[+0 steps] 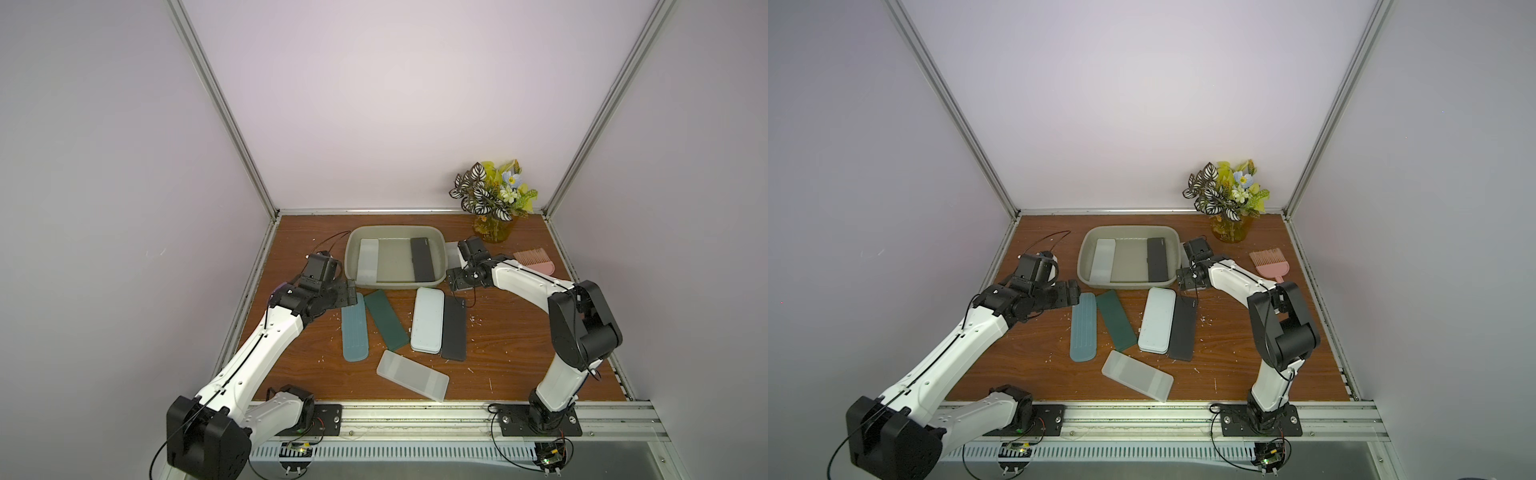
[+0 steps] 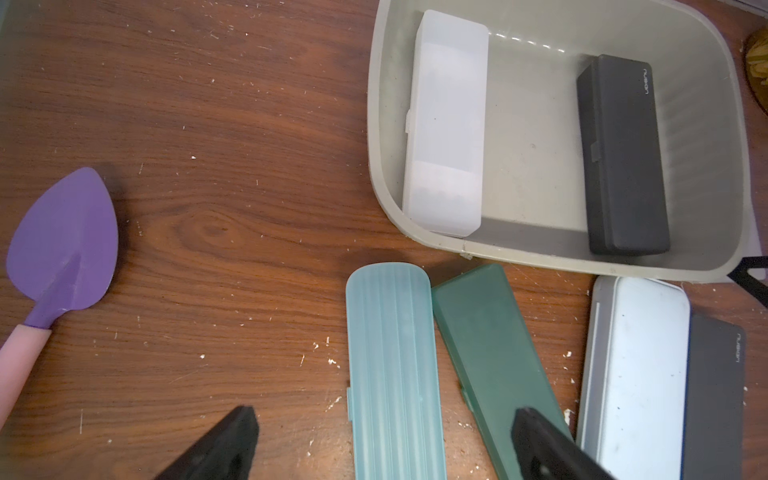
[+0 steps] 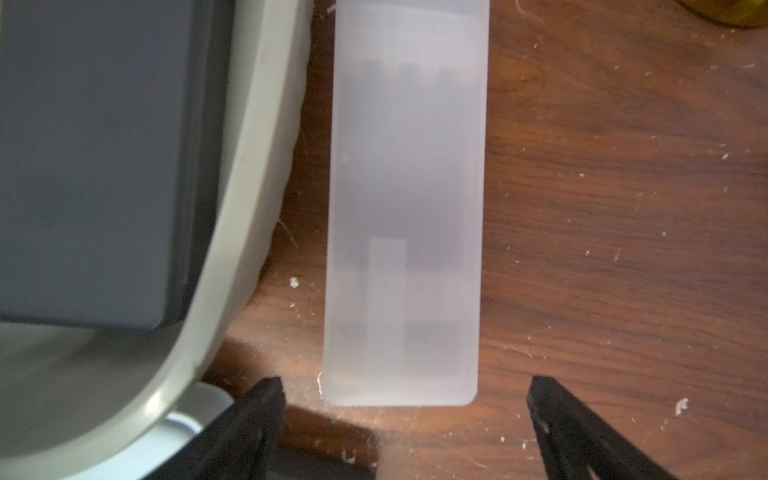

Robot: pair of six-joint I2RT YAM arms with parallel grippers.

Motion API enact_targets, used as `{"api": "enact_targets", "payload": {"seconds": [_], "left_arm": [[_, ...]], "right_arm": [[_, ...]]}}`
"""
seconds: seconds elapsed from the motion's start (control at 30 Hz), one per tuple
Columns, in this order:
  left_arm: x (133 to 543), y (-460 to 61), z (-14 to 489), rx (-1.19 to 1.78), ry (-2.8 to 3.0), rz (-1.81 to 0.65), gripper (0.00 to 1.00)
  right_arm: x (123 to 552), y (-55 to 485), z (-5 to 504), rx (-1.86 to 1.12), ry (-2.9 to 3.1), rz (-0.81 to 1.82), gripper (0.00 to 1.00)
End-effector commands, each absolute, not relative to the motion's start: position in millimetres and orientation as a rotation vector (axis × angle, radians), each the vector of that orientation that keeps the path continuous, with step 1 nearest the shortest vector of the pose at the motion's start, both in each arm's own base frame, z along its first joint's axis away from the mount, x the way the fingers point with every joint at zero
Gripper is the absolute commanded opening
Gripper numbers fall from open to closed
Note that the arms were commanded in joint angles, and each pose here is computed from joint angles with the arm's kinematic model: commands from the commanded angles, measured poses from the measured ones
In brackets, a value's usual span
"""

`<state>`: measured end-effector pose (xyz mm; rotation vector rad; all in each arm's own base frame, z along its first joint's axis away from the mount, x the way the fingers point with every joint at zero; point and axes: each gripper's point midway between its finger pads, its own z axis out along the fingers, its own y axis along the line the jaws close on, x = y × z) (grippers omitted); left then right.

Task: Put the pencil case into the storage box
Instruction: Pick up the pencil case from the center of the board.

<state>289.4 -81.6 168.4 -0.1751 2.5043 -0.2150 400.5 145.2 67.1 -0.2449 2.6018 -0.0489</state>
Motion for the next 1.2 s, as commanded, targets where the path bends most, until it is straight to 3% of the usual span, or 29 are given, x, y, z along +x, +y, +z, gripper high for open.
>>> {"api": "enact_targets", "payload": {"seconds": [0.0, 0.57, 0.9, 1.17], "left_arm": [[286, -83, 167, -0.166, 2.508, -0.223, 0.96], [288, -84, 163, -0.160, 2.521, -0.215, 0.96], [290, -85, 164, -0.158, 2.519, -0.216, 0.96], [290, -86, 163, -0.158, 2.519, -0.225, 0.96]], "right_arm": [[410, 149, 70, -0.300, 2.553, -0.017, 0.99], [425, 149, 46, -0.358, 2.573, -0.042, 0.99], [415, 145, 41, -0.295, 2.623, -0.009, 0.77], [372, 129, 39, -0.190, 2.704, 0.019, 0.73]]}}
